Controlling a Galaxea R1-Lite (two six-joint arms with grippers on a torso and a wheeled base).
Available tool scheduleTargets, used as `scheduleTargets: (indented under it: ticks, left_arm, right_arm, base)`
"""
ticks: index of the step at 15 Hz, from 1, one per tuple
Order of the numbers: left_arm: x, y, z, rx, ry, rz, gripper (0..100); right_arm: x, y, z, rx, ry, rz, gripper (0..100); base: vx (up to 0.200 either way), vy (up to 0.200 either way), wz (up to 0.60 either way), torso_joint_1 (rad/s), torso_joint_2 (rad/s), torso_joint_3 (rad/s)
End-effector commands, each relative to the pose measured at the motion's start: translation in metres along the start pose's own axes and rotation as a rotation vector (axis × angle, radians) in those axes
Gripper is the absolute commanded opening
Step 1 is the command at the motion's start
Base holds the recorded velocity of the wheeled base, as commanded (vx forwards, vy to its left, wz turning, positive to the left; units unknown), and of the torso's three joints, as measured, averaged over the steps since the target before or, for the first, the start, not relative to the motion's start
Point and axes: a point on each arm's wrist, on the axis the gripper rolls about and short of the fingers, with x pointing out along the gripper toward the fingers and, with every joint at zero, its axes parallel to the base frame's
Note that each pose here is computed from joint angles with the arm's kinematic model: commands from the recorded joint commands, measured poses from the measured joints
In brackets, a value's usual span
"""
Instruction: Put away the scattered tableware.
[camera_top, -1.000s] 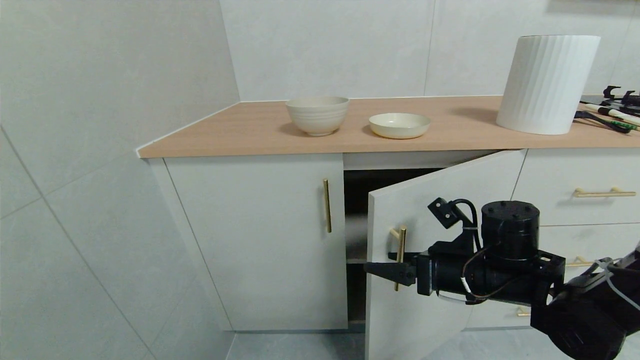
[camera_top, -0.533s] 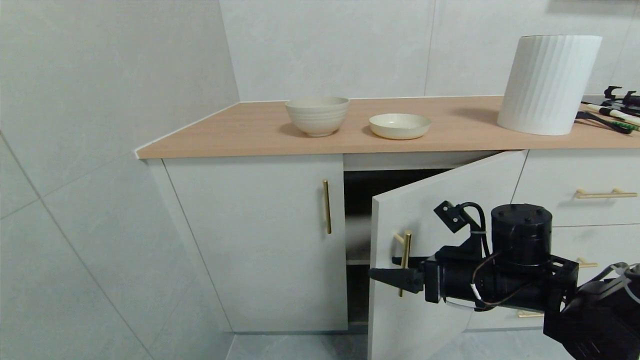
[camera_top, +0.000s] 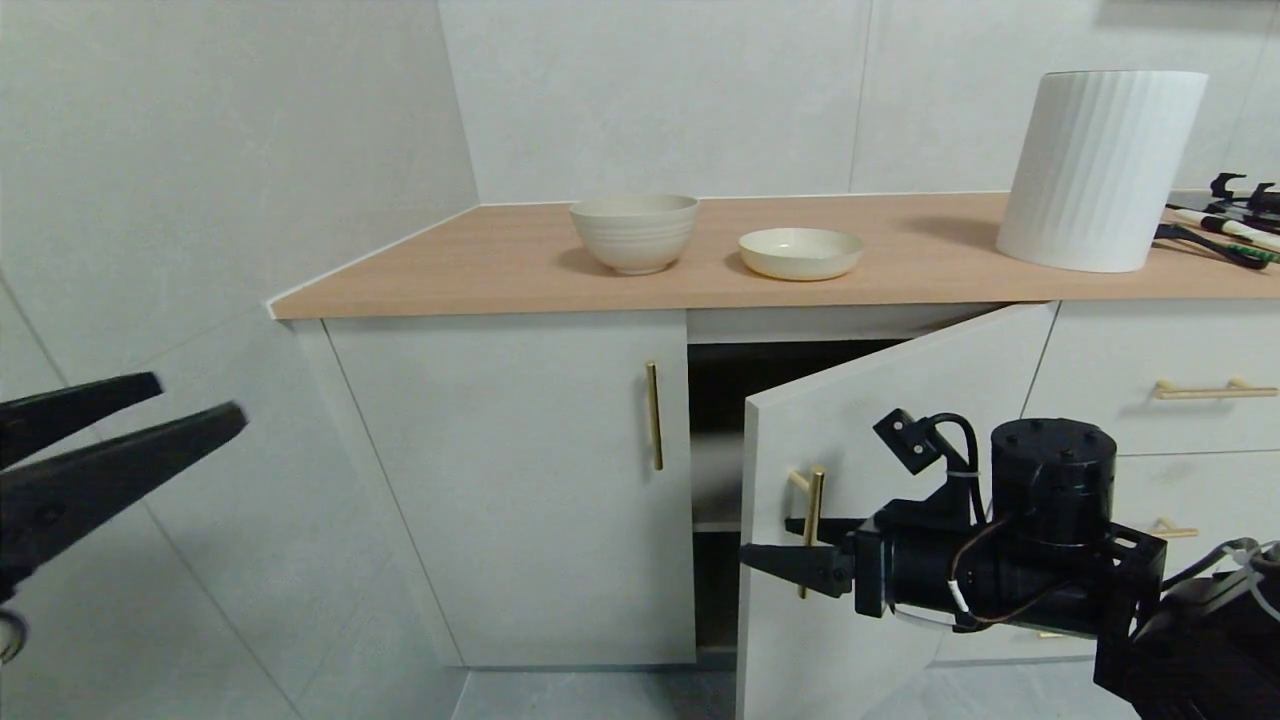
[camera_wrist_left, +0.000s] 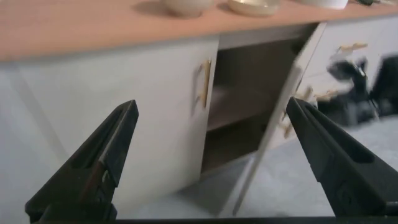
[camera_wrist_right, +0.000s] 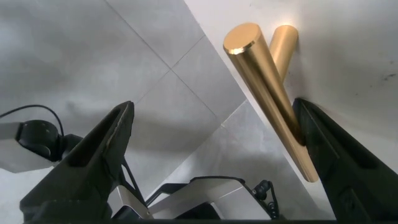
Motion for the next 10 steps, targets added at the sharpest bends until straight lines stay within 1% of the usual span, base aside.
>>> scheduleTargets:
  ticks: [1,2,3,4,5,6,7,8,9,10]
  left_arm:
    - [0.084,0.023,-0.021,-0.090,0.135,-0.112,100]
    - [0.097,0.014,-0.031,-0.145,0.189,-0.170,100]
    - [0.111,0.001,-0.047,-0.205,0.269,-0.232,100]
    - [0.119,-0.002,-0.060,-0.227,0.320,-0.251,100]
    - [0.129,-0.004,-0.075,-0.240,0.371,-0.262,100]
    - [0.135,-0.003,-0.082,-0.245,0.385,-0.267,100]
    - [0.152,-0.003,-0.098,-0.243,0.395,-0.268,100]
    - [0.157,-0.002,-0.105,-0.245,0.389,-0.271,100]
    - [0.159,-0.003,-0.112,-0.259,0.400,-0.276,100]
    - [0.161,-0.004,-0.113,-0.266,0.396,-0.278,100]
  right_arm:
    - [0.001,-0.003,-0.005,0.011,0.015,-0.010,100]
    - [0.001,-0.003,-0.005,0.010,0.015,-0.010,100]
    - [0.002,-0.004,-0.006,0.012,0.018,-0.012,100]
    - [0.003,-0.006,-0.007,0.014,0.024,-0.013,100]
    - [0.004,-0.007,-0.009,0.016,0.030,-0.015,100]
    - [0.004,-0.008,-0.009,0.017,0.030,-0.017,100]
    - [0.005,-0.009,-0.010,0.020,0.035,-0.020,100]
    - [0.005,-0.008,-0.010,0.020,0.034,-0.019,100]
    - [0.005,-0.008,-0.010,0.020,0.034,-0.019,100]
    - [0.005,-0.009,-0.010,0.020,0.035,-0.020,100]
  base:
    - [0.000,0.000,0.00,0.000,0.00,0.000]
    - [0.000,0.000,0.00,0.000,0.00,0.000]
    - [0.000,0.000,0.00,0.000,0.00,0.000]
    - [0.000,0.000,0.00,0.000,0.00,0.000]
    - [0.000,0.000,0.00,0.000,0.00,0.000]
    - [0.000,0.000,0.00,0.000,0.00,0.000]
    - [0.000,0.000,0.00,0.000,0.00,0.000]
    - [0.000,0.000,0.00,0.000,0.00,0.000]
    - [0.000,0.000,0.00,0.000,0.00,0.000]
    - [0.000,0.000,0.00,0.000,0.00,0.000]
